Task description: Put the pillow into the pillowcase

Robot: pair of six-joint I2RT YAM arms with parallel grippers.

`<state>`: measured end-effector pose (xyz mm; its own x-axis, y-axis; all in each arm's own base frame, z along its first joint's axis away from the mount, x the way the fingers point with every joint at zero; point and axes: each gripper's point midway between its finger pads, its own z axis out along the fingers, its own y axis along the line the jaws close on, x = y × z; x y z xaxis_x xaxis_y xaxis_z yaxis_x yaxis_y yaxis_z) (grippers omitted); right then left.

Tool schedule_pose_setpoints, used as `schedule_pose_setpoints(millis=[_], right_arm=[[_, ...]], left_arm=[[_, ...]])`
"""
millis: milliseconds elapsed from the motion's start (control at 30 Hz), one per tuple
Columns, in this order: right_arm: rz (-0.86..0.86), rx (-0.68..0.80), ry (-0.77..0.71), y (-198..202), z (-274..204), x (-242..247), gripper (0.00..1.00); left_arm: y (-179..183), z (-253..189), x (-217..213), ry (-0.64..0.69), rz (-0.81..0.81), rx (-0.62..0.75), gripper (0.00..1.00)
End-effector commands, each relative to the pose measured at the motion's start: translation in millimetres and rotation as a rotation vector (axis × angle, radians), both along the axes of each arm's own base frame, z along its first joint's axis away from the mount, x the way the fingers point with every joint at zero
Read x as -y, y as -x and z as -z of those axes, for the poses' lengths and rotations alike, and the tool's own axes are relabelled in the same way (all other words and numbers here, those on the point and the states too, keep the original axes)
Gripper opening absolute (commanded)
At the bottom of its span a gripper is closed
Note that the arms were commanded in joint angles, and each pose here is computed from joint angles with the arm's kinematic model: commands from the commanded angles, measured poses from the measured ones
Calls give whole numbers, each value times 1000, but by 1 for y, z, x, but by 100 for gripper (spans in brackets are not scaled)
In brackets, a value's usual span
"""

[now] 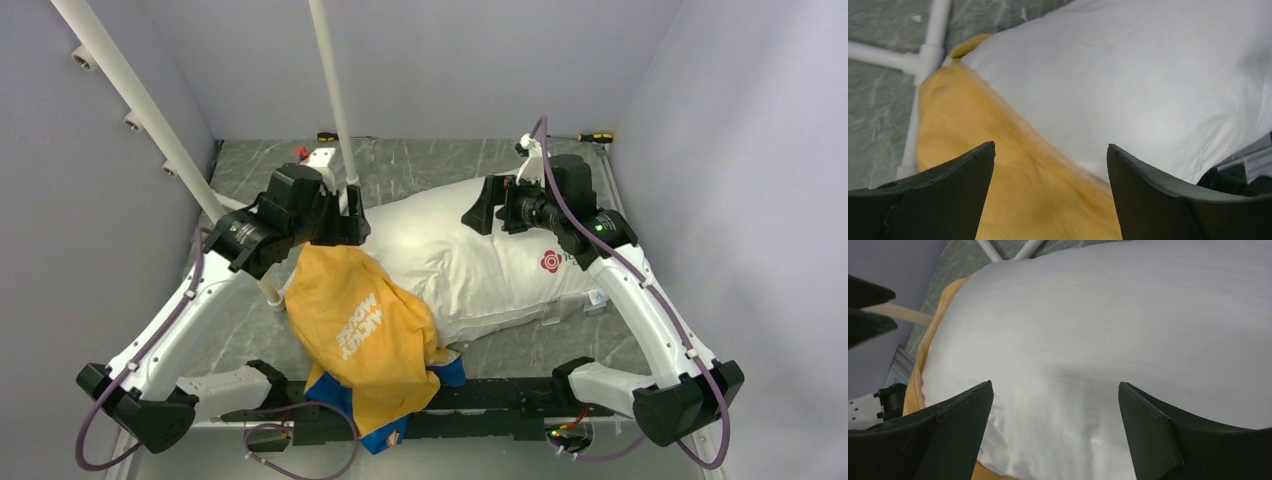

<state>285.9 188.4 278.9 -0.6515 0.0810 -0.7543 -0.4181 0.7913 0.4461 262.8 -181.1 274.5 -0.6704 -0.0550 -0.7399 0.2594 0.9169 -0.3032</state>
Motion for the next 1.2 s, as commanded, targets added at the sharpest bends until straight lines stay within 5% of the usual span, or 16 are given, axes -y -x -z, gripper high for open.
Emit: schedule_pose_setpoints(millis=[0,233,333,400,533,667,900,1000,1133,1167], right_arm=[[-109,42,-13,13,-7,-15,99],[-274,59,-27,12,-9,-73,99],[-324,63,-50,11,-14,-92,99],[-355,68,-51,11,-15,-103,99],[-393,75,-35,11,-12,-118,98],[-460,46,-59,20,4,-129,93],[-557,-65,-103,46,45,-146,65],[-580,-101,-184,54,49,-154,31],[-632,-173,-309,69,53,-164,0],[-632,-173,-331,69,51,-166,0]], left_arm=[[12,-3,-36,-42,-208,-85,86],[16,27,-25,106,-239,-201,81],[15,37,-13,158,-209,-233,72],[14,37,-5,195,-180,-230,60],[11,24,-10,203,-200,-181,7],[8,-3,-10,223,-178,-108,0],[-3,-53,27,353,11,6,0],[-13,-79,51,429,114,49,0],[-37,-109,88,530,233,69,0],[-42,-118,98,556,263,78,0]])
